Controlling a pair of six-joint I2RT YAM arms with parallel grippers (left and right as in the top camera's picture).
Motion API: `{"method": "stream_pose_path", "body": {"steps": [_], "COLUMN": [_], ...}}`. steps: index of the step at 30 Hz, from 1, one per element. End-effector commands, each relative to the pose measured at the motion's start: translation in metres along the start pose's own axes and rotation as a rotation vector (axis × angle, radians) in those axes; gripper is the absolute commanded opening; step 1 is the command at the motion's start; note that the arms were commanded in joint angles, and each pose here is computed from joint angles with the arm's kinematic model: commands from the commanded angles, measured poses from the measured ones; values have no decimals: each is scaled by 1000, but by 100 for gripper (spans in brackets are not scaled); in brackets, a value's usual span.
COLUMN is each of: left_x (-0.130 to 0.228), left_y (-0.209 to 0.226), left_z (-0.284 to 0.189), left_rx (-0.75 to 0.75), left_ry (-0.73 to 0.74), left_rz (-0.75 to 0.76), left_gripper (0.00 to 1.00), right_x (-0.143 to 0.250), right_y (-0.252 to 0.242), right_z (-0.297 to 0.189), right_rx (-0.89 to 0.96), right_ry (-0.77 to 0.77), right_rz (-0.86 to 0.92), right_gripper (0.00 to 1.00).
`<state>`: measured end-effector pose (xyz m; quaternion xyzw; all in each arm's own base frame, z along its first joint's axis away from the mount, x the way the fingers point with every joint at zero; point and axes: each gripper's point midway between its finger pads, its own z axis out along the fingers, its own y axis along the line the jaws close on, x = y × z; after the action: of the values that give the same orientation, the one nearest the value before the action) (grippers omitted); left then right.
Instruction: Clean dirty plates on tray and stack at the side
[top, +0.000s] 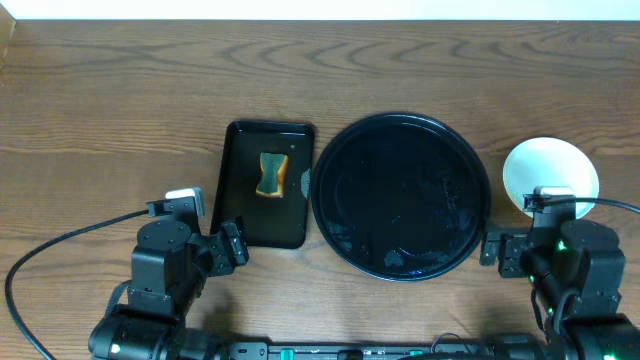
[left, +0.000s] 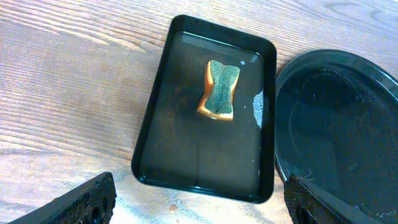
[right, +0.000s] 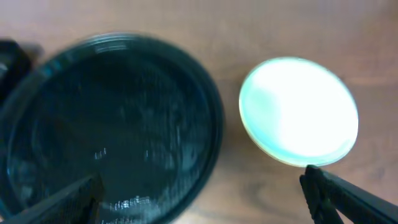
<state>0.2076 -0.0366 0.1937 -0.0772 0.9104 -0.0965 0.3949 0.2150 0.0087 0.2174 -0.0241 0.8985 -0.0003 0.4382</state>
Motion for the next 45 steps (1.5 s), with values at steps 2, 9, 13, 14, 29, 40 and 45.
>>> {"method": "stream_pose_path", "body": {"steps": [2, 9, 13, 14, 29, 40, 45], "left_x": [1, 1, 1, 1, 1, 1, 1], "left_y": [3, 3, 3, 3, 3, 3, 3], "left_z": [1, 1, 1, 1, 1, 1, 1], "left_rx": [-16, -16, -16, -16, -16, -16, -16], "left_ry": [-1, -1, -1, -1, -1, -1, -1], "left_rz": [13, 13, 12, 13, 12, 13, 13], "left_gripper": [88, 88, 88, 88, 88, 88, 88], "right_x": [-4, -10, -14, -16, -4, 29, 29], "right_y": [10, 19, 21, 21, -1, 7, 7], "right_z": [-3, -1, 3, 4, 35, 62, 62], "right_rx": [-52, -87, -90, -90, 3, -39, -39], "right_ry": [-120, -388, -532, -565, -763, -588, -588], "right_rz": [-99, -105, -99, -91, 43, 33, 33], "right_gripper": [99, 99, 99, 99, 99, 99, 99]}}
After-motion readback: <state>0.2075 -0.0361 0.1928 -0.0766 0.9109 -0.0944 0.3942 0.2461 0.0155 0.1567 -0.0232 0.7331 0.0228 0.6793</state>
